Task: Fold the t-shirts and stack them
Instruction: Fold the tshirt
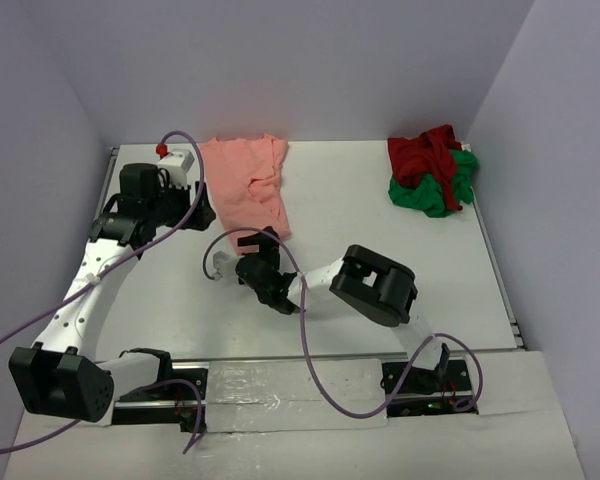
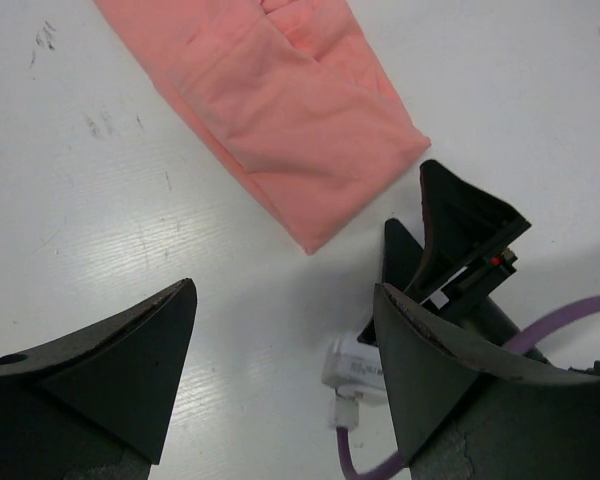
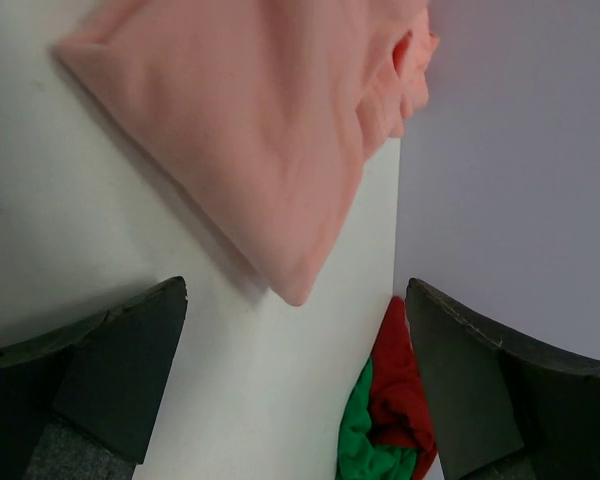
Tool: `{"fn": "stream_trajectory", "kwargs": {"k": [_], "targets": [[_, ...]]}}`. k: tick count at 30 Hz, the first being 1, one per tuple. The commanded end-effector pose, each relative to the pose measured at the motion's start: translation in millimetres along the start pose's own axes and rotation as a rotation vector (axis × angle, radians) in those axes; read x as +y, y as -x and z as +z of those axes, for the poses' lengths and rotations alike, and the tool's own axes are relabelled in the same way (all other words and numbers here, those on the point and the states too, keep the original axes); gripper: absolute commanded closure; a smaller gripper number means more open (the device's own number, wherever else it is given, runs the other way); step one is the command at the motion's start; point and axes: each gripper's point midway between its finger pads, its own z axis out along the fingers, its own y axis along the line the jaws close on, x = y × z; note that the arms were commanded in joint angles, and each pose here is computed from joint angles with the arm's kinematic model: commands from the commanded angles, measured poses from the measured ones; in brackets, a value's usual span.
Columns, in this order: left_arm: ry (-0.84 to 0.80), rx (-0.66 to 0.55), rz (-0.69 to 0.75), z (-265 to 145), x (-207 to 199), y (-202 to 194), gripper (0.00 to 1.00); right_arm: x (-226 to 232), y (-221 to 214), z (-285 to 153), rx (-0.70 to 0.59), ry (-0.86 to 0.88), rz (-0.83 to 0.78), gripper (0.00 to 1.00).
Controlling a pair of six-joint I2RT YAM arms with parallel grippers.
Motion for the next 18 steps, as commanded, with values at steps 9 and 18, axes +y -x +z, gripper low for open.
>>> {"fn": "stream_trajectory", "kwargs": {"k": [9,18], "targets": [[0.013,-0.091,0.011,-12.3,2.4,28.5,0.19,-5.4,16.8,2.9,-0.016,0.070,0.065,0.04],[0.005,-0.086,0.010,-14.1,3.7,31.7,0.19,-17.9,26.0,-31.0,0.012,0.329,0.156,0.04]]}}
